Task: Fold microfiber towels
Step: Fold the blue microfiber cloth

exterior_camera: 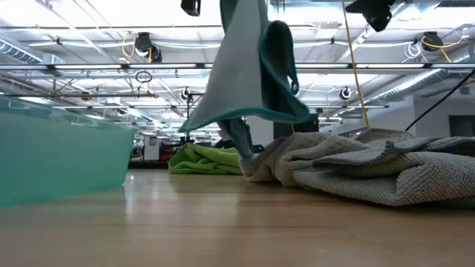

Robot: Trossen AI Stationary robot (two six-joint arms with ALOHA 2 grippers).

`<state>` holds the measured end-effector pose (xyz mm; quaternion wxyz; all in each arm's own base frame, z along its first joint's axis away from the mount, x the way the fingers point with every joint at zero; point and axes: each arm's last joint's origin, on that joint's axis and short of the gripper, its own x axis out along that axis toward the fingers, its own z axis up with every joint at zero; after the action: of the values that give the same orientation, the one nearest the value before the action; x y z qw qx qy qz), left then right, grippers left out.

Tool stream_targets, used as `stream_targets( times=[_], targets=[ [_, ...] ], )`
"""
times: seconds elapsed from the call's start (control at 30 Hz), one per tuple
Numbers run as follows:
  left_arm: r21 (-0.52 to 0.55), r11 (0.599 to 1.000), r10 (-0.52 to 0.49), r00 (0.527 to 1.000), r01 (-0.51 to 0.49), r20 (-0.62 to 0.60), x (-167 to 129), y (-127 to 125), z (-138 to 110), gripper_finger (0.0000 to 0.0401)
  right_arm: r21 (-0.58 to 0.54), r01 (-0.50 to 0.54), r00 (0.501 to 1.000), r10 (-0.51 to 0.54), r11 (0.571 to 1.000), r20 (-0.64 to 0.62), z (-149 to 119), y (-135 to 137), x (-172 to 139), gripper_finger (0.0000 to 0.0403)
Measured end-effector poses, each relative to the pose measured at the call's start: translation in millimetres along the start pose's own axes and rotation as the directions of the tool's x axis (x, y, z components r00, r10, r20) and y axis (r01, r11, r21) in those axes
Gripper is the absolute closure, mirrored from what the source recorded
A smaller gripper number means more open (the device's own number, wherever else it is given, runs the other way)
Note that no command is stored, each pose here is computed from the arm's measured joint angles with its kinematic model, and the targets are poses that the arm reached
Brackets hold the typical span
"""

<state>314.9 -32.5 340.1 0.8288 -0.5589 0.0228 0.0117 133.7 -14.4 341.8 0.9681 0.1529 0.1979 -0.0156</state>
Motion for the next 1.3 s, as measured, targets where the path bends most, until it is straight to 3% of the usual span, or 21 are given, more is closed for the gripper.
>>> stream_targets(
  times=[0.3,0.43,0.53,0.87,0.97,1.13,1.3],
  targets=[
    [-0.016,1.000,-0.024,0.998,0.023,-0.059,-0.1,-0.7,-1.8,0.0391,0.000,0.003,1.000,-0.003,1.000,-0.015,2.1,-1.9,14.6,0.0236],
    [0.010,1.000,-0.027,0.993,0.028,-0.114,0.2,1.9,0.5,0.0391,-0.013,-0.069,0.997,0.069,0.998,0.017,10.8,-0.5,32.3,0.0231],
    [0.007,1.000,0.008,0.994,-0.007,-0.113,0.6,7.3,5.6,0.0391,-0.011,-0.105,0.993,0.106,0.994,0.053,17.8,1.1,49.6,0.0230],
    [0.013,1.000,-0.012,0.988,0.014,-0.152,0.6,19.3,36.5,0.0391,0.035,-0.191,0.974,0.185,0.981,0.130,43.6,14.4,101.5,0.0230],
    [-0.017,1.000,-0.022,0.991,0.020,-0.129,-1.4,20.1,46.0,0.0391,0.084,-0.204,0.971,0.190,0.975,0.148,49.6,15.0,113.0,0.0238],
    [0.099,0.993,-0.054,0.991,0.066,-0.120,-7.5,15.3,54.2,0.0391,0.116,-0.198,0.969,0.177,0.973,0.170,57.2,13.4,114.5,0.0260],
    [0.071,0.996,-0.034,0.987,0.045,-0.160,-8.6,18.6,53.6,0.0391,0.277,-0.161,0.983,0.127,0.947,0.136,54.1,7.2,113.4,0.0274]
  ],
)
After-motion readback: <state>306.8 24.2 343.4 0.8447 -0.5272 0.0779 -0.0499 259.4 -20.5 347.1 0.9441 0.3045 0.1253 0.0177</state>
